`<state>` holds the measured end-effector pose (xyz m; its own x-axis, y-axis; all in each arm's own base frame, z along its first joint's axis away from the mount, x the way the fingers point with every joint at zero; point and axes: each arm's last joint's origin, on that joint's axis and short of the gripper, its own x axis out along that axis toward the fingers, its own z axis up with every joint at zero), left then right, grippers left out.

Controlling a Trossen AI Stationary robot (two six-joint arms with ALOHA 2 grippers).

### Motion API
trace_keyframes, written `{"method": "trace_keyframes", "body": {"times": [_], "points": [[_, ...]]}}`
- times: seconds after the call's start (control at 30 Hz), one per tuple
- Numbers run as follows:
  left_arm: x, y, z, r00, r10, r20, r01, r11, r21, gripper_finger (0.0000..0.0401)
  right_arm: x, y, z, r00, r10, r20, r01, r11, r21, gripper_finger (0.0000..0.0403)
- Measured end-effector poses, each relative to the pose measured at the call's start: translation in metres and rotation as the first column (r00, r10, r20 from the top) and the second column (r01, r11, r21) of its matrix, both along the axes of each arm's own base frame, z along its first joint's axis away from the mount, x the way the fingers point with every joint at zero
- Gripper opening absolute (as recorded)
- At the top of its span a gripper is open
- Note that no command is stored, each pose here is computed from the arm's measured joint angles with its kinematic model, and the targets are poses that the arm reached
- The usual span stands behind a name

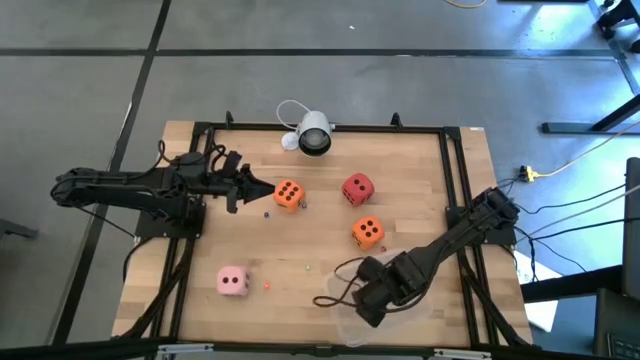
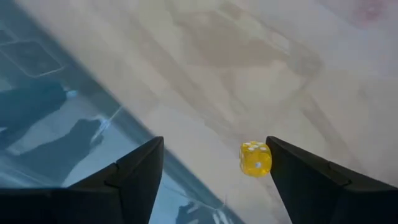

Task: Pick & Place Dice
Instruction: Put the yellow small die into the transparent bin

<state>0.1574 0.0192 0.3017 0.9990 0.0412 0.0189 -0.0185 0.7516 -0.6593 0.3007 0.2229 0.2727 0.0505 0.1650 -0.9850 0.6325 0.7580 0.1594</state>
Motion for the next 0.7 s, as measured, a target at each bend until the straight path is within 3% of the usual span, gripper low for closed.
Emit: {"method": "trace_keyframes", "body": {"times": [0.07, 0.23, 0.43, 0.7], "points": [[0.000, 0.000, 0.001, 1.000, 0.000, 0.011, 0.000, 1.000, 0.001, 0.0066, 0.004, 0.003, -0.001, 0.998, 0.041, 0.037, -0.042, 0.999, 0.024, 0.0281], [0.000, 0.000, 0.001, 1.000, -0.004, 0.014, 0.004, 1.000, -0.011, 0.0066, 0.000, 0.000, -0.002, 1.000, 0.030, -0.004, -0.030, 0.999, -0.016, 0.0279], [0.006, -0.002, 0.003, 0.997, -0.081, 0.019, 0.081, 0.997, -0.018, 0.0066, 0.004, 0.003, -0.001, 0.998, 0.030, 0.061, -0.029, 1.000, -0.008, 0.0279], [0.033, -0.001, 0.037, 0.981, -0.192, -0.024, 0.193, 0.977, 0.090, 0.0066, 0.005, 0.005, 0.000, 0.992, 0.053, 0.110, -0.050, 0.998, -0.030, 0.0279]]}}
